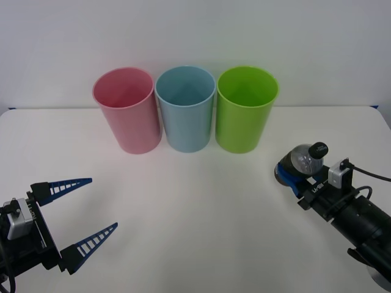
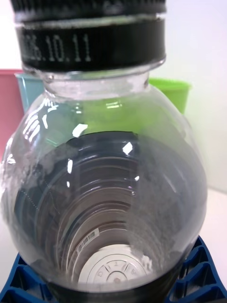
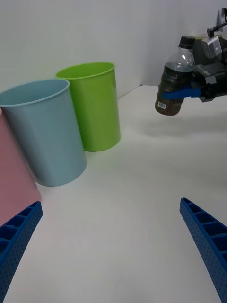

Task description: Put cans in the blue bin and PET bottles in the pink bin and trash in the green bin.

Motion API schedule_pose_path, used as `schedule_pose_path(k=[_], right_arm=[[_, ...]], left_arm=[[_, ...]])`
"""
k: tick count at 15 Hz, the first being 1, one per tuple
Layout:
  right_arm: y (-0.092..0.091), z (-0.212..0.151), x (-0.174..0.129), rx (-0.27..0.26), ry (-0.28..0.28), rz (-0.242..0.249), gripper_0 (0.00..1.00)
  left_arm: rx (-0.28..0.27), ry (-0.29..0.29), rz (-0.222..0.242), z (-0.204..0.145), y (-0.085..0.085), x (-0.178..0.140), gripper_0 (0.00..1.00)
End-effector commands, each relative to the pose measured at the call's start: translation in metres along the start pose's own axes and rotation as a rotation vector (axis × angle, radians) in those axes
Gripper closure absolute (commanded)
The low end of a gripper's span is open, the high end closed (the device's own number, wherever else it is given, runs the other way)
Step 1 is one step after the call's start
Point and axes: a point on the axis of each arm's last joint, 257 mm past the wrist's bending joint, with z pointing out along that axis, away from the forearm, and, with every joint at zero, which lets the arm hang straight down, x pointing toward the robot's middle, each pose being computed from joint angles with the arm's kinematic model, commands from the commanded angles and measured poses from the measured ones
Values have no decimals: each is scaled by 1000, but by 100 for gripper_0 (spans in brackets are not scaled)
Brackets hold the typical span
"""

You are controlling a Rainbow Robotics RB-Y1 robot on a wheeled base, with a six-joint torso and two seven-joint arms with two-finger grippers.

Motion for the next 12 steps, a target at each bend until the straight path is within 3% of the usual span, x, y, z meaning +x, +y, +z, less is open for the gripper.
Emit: schedule_pose_path(k=[1, 5, 12], right_arm=[[4, -3, -42, -44, -55, 21, 100], [20, -32, -95, -99, -81, 62, 100], [52, 1, -197, -226, -218, 95, 100]], left_arm=[[0, 0, 0, 0, 0, 0, 0], [0, 0, 0, 0, 0, 0, 0], [0, 0, 0, 0, 0, 0, 0]])
